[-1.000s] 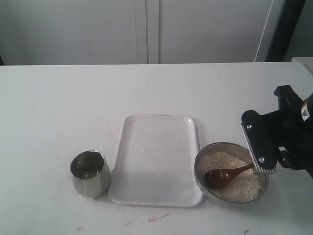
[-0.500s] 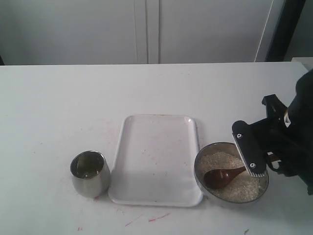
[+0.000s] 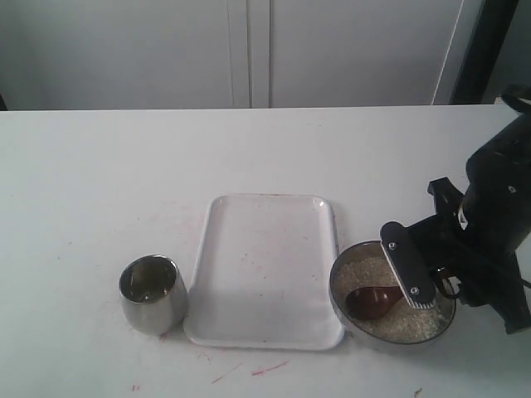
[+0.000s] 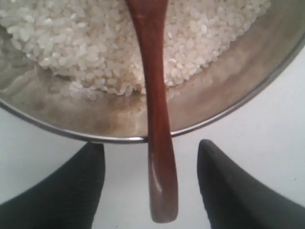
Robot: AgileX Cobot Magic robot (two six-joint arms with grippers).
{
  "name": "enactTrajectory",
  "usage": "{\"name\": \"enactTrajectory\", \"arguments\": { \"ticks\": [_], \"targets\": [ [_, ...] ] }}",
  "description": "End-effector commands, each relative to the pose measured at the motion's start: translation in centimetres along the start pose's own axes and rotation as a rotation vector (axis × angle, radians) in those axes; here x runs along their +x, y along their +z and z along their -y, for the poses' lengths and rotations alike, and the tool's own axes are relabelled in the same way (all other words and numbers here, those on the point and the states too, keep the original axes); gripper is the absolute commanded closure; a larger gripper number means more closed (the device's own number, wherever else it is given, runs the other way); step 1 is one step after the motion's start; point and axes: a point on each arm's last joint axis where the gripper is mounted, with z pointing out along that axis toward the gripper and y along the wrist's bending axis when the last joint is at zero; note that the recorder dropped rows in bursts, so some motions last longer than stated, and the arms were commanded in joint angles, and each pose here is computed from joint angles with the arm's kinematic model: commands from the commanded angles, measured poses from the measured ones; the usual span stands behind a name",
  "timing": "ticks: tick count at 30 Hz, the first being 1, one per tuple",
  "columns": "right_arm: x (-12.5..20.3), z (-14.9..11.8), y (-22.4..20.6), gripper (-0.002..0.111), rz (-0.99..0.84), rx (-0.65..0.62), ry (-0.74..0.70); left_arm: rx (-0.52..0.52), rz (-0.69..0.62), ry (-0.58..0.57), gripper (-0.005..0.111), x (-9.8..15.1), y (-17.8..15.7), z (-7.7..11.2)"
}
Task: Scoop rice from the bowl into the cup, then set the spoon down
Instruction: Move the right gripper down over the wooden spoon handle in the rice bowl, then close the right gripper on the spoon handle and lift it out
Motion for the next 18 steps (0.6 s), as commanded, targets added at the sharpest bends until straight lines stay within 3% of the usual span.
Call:
{"name": "enactTrajectory", "arguments": {
  "ticks": [1,9,18],
  "targets": [
    [0.05,-0.02,0.4,0.054,-0.013,-0.005,0.0,0.023,-0.054,-0.009,0.092,0.7,0.09,0.23],
    [0.07,-0.08,0.41,0.068,-0.016,-0.011,-0.001,0.023,-0.054,-0.009,0.092,0.7,0.09,0.23],
    [0.07,-0.08,0.41,0.07,-0.016,-0.011,-0.001,0.023,-0.054,-0.009,0.092,0.7,0.09,0.23]
  ]
}}
